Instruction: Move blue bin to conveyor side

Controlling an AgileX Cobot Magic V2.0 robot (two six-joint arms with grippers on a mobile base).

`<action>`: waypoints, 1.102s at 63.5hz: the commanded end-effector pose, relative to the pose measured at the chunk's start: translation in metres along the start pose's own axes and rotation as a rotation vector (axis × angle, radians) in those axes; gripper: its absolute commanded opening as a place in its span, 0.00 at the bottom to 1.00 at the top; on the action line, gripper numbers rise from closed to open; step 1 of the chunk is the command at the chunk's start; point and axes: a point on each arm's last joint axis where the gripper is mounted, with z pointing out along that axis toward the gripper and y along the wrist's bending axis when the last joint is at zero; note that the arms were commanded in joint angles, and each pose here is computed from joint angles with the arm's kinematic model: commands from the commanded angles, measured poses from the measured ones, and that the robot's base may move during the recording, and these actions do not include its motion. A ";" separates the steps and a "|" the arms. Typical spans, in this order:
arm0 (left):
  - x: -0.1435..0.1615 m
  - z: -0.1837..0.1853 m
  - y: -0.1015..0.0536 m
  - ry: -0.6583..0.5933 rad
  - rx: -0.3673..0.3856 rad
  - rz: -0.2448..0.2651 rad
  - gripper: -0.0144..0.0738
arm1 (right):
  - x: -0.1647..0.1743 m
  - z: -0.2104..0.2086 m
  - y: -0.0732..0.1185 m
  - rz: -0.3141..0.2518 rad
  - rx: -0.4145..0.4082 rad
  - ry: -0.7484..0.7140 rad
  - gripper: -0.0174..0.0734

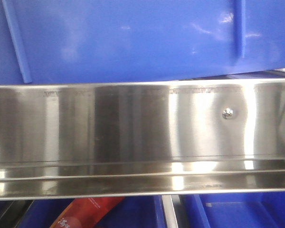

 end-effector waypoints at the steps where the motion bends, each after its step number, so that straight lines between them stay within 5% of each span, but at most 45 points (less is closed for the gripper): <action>1: -0.016 0.013 -0.002 0.007 0.006 0.003 0.14 | -0.019 0.012 -0.001 -0.011 -0.001 0.044 0.09; 24: -0.033 0.057 -0.006 0.014 0.016 -0.003 0.14 | -0.050 0.037 -0.004 -0.010 0.004 -0.030 0.09; 33: -0.043 0.073 -0.009 0.095 0.020 -0.017 0.14 | -0.055 0.061 -0.005 -0.009 -0.003 0.091 0.10; 53: -0.053 0.086 -0.010 0.116 0.021 -0.020 0.14 | -0.058 0.132 -0.015 0.111 0.086 0.338 0.10; 70: -0.052 0.088 -0.010 0.124 0.020 -0.020 0.14 | -0.070 0.175 0.007 0.022 0.044 0.376 0.10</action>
